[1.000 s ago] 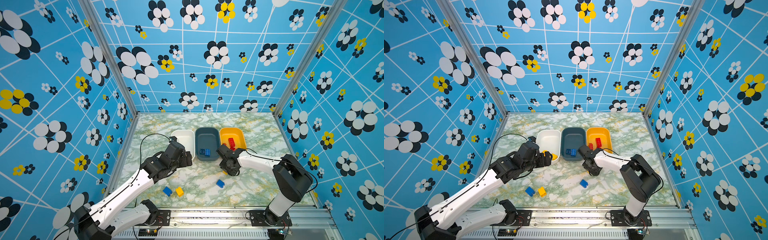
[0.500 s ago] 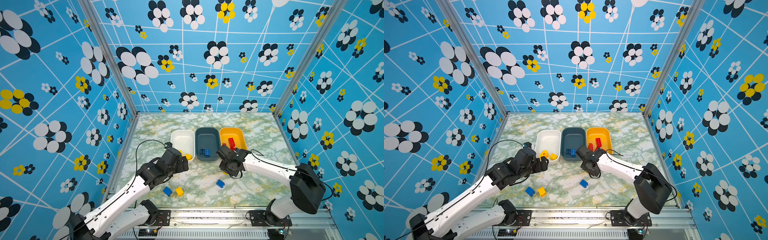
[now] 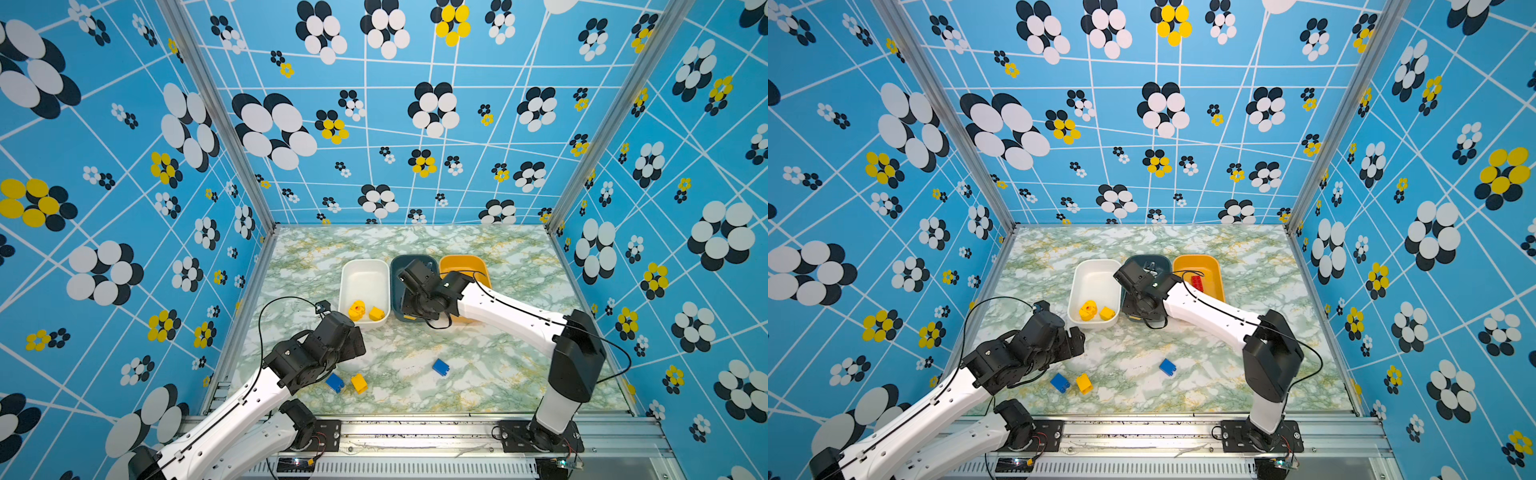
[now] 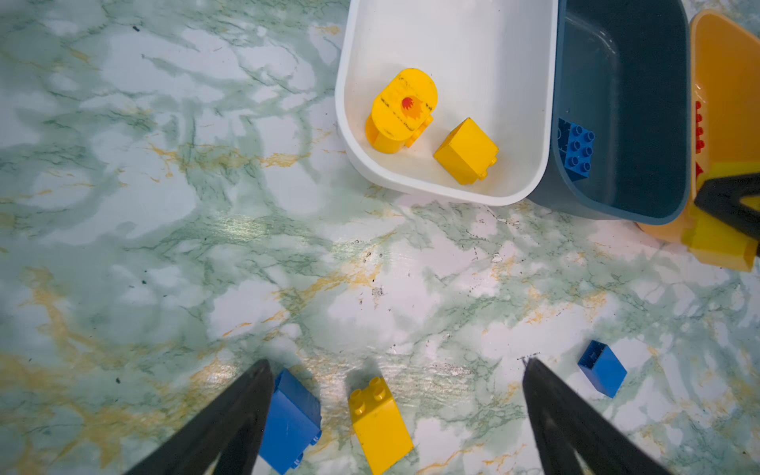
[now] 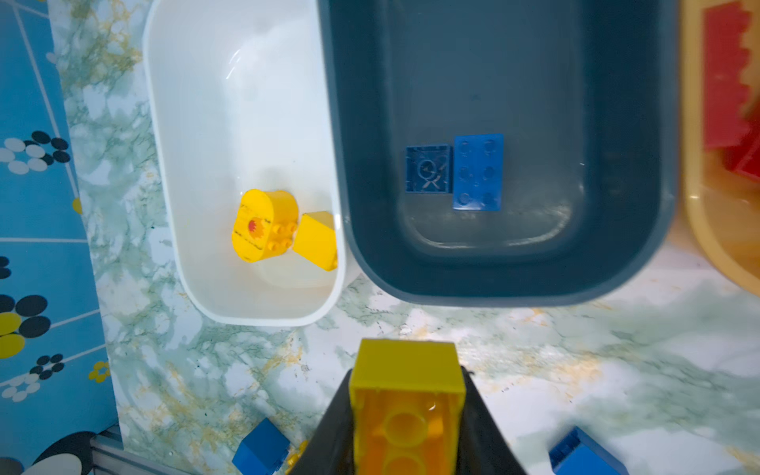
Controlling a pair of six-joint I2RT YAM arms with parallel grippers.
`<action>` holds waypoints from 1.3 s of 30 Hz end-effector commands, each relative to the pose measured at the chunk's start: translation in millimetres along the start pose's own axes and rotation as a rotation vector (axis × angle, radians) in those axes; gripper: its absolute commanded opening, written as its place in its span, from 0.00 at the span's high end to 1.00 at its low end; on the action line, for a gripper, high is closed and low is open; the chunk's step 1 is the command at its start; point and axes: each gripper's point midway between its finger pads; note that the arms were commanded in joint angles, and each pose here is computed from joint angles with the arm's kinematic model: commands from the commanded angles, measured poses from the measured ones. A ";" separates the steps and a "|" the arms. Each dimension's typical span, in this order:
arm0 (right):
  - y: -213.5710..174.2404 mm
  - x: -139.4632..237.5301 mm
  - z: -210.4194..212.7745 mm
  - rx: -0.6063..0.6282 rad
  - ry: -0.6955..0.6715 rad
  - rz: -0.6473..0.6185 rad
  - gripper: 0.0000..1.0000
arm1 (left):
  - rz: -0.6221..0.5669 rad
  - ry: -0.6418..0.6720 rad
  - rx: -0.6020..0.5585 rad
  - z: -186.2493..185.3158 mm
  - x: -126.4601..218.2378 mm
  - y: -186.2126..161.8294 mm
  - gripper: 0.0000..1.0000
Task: Sort the legos into containers by color
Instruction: 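Carry the yellow 2x2 brick over the white bin with the right gripper, then open the right gripper over the white bin while the left moves to a blue brick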
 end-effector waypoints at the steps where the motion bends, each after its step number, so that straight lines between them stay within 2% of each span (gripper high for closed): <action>1: 11.9 -5.0 30.7 0.105 0.071 0.011 0.73 | -0.003 0.062 0.027 20.0 -0.2 -4.4 0.04; 6: 28.3 -25.1 66.9 0.165 0.137 0.023 0.72 | -0.009 0.078 0.030 24.4 1.8 -4.1 0.03; 12: 31.3 -63.7 85.7 0.204 0.139 0.080 0.71 | -0.015 0.094 0.046 29.8 1.7 -4.8 0.03; 18: 33.9 -95.8 91.6 0.232 0.119 0.103 0.64 | -0.004 0.129 0.065 40.4 2.0 -10.0 0.02; 20: 37.2 -102.6 90.8 0.230 0.116 0.101 0.58 | -0.001 0.143 0.073 44.8 2.3 -12.1 0.02; 21: 38.0 -105.5 91.0 0.229 0.118 0.103 0.52 | 0.000 0.150 0.082 47.4 2.8 -13.1 0.02; 23: 41.2 -106.2 91.5 0.235 0.118 0.102 0.43 | 0.003 0.161 0.099 52.4 4.0 -15.9 0.02; 26: 45.6 -101.5 92.5 0.239 0.120 0.093 0.34 | 0.004 0.172 0.122 59.2 6.1 -19.1 0.01; 34: 57.7 -67.4 97.3 0.246 0.162 0.052 0.31 | 0.018 0.218 0.142 70.3 8.6 -24.6 0.01; 39: 60.7 -32.8 94.2 0.263 0.181 0.025 0.28 | 0.041 0.270 0.195 81.8 10.0 -33.5 0.04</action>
Point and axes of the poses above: each gripper's point midway between its finger pads, its own x axis back along the fingers, its own z axis along the line the jaws close on, y = z × x, and after that the axes turned 9 degrees about x, right-handed
